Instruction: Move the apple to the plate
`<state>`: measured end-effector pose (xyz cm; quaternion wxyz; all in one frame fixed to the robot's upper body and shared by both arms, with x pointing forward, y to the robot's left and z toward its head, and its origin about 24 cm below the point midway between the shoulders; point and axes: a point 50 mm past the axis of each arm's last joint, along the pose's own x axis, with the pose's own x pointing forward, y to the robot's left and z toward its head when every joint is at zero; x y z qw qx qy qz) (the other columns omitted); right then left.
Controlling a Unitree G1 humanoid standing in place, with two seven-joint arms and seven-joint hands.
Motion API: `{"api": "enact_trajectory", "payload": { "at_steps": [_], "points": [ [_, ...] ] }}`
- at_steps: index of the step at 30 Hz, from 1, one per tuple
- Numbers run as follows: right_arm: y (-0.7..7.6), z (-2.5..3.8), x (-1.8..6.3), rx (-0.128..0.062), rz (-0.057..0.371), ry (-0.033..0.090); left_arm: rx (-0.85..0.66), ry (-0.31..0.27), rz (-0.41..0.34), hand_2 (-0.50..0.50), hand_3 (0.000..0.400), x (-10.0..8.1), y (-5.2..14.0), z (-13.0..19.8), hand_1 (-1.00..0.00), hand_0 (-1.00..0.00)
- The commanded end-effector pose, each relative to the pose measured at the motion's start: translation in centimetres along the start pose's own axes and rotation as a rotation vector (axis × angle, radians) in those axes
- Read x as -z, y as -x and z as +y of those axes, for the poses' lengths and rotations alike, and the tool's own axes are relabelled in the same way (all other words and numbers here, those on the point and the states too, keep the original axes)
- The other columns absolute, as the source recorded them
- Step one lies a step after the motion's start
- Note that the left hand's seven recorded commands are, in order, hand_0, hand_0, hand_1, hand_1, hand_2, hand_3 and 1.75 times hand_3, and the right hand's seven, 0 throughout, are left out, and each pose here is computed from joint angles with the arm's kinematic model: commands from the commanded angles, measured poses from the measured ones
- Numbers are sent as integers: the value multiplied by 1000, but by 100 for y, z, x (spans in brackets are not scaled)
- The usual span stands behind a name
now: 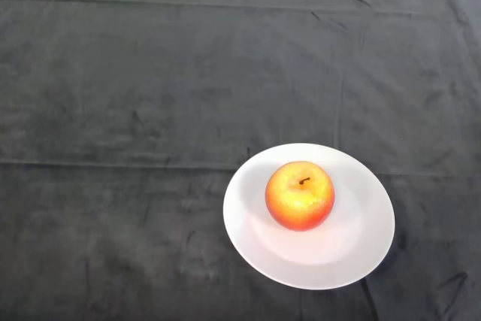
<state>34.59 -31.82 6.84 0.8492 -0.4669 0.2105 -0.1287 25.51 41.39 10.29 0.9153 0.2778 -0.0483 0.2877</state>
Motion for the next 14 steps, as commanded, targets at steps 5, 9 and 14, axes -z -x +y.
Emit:
{"api": "enact_trajectory", "payload": {
  "at_steps": [5,9,14],
  "points": [
    [13,22,113,-11,32,-4,-62,-43,16,0,0,16,-1,258,0,0],
    [13,23,113,-11,32,-4,-61,-42,16,0,0,16,-1,258,0,0],
    [13,23,113,-11,32,-4,-60,-41,16,0,0,15,-2,255,0,0]
  ]
}}
